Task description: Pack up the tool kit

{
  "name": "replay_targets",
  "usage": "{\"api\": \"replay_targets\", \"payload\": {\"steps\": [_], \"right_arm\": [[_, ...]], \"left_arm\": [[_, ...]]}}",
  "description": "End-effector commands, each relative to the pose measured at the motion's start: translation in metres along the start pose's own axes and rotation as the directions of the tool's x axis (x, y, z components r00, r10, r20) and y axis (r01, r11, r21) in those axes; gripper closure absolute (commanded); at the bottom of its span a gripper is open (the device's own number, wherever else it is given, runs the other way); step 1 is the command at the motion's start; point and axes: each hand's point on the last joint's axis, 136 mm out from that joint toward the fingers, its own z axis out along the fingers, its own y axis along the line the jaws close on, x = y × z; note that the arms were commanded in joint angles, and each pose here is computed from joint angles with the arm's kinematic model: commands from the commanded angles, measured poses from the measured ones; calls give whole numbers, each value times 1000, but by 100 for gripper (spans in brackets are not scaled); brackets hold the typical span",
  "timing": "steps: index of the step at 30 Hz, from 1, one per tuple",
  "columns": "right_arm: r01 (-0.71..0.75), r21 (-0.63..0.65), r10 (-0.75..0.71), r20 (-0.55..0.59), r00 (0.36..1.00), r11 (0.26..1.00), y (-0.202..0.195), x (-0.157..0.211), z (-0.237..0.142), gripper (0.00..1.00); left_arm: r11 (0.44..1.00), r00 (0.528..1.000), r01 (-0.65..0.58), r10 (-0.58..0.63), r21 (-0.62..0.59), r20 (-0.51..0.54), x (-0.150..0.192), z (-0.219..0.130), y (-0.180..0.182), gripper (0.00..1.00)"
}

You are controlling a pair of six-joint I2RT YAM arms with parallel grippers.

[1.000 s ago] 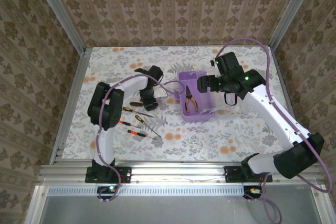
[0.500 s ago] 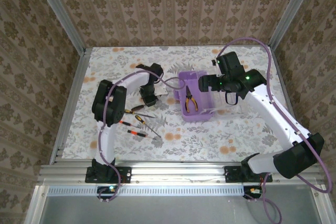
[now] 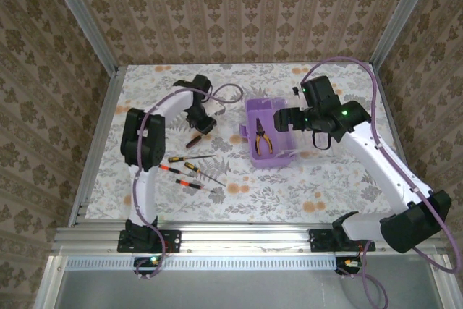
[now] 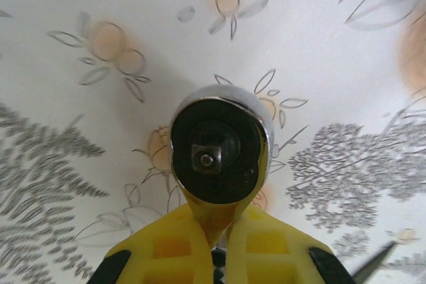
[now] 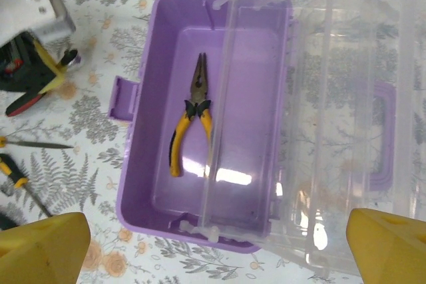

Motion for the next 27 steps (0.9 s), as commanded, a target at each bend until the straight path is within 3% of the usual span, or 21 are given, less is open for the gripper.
{"api": "replay_targets", "payload": {"steps": [1,4,6,10,12,17,22,27], "right_arm": [[39,-109,-33,53,998,993,16,-3,-13,0],[77,-209,-62,77,995,975,33,-2,-17,0],[105,-294,-84,83,993,950,48,1,-18,0],[143,-438,-113,94,989,888,75,2,-13,0],[162,-468,-120,117,986,869,85,-4,-13,0],[207,-504,-121,197,973,838,104,-33,-19,8],[224,-534,-122,220,968,815,121,-48,-13,15],[204,-517,-90,237,967,831,123,-60,-8,27]], "left_arm": [[997,957,74,-80,31,278,-48,-87,-17,100],[987,884,122,-156,103,441,-66,-136,-33,100],[964,811,124,-234,233,536,-80,-168,-52,100],[807,624,-6,-458,591,632,-111,-236,-99,100],[748,574,-71,-510,660,640,-119,-258,-113,100],[697,539,-154,-534,700,651,-123,-284,-139,100],[610,528,-250,-565,752,634,-129,-298,-173,100],[583,527,-286,-567,761,633,-130,-301,-185,100]]}}
